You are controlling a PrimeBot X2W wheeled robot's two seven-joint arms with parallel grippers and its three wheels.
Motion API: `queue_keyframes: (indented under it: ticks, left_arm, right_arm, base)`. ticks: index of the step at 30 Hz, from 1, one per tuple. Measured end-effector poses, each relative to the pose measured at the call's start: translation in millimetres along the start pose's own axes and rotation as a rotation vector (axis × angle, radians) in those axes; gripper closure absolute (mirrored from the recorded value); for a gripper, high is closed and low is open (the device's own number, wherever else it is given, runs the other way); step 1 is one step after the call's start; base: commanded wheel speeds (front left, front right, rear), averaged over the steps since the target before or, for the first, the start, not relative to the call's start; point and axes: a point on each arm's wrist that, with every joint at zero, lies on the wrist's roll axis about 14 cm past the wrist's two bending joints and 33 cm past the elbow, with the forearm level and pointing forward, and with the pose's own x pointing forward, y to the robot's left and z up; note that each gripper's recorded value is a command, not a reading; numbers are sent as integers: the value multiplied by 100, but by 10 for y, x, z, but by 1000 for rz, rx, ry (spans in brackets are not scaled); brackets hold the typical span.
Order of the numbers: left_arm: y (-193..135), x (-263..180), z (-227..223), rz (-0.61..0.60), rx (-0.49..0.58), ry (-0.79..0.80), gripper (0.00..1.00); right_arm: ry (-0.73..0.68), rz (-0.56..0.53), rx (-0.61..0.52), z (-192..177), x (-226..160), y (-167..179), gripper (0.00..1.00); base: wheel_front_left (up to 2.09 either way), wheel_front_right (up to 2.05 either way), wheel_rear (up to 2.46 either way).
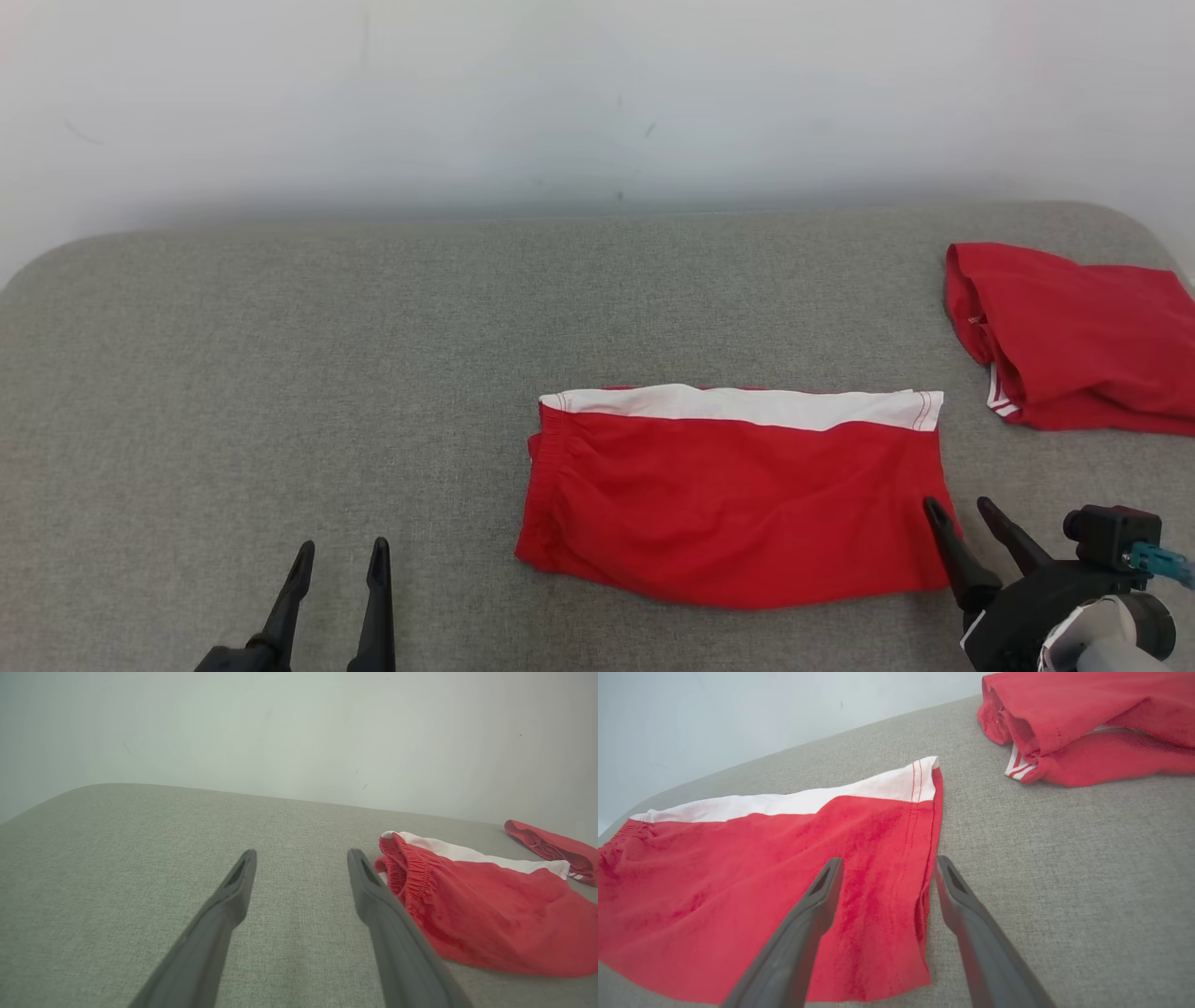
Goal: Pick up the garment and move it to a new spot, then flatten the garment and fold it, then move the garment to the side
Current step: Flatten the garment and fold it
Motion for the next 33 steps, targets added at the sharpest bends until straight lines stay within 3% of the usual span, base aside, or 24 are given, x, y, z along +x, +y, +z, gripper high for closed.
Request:
queue_keyframes:
  ticks: [8, 21, 22, 24, 33]
  left_arm:
    - [0, 6, 5, -1, 3, -1, 0]
    - [90, -33, -8, 29, 3, 4, 0]
    - [103, -35, -11, 33, 4, 5, 0]
    - [120, -38, -17, 38, 4, 7, 0]
    - [148, -49, -20, 48, 2, 8, 0]
  right_arm:
    - [28, -55, -37, 42, 130, -89, 0]
    - [209, -90, -4, -294, 351, -30, 0]
    - [218, -84, -1, -314, 363, -2, 27]
    - [232, -75, 6, -339, 384, 39, 100]
    - [203, -106, 23, -279, 378, -74, 100]
  base:
    - [0, 0, 0]
    - [0, 0, 0]
    - [0, 0, 0]
    - [0, 0, 0]
    - [0, 0, 0]
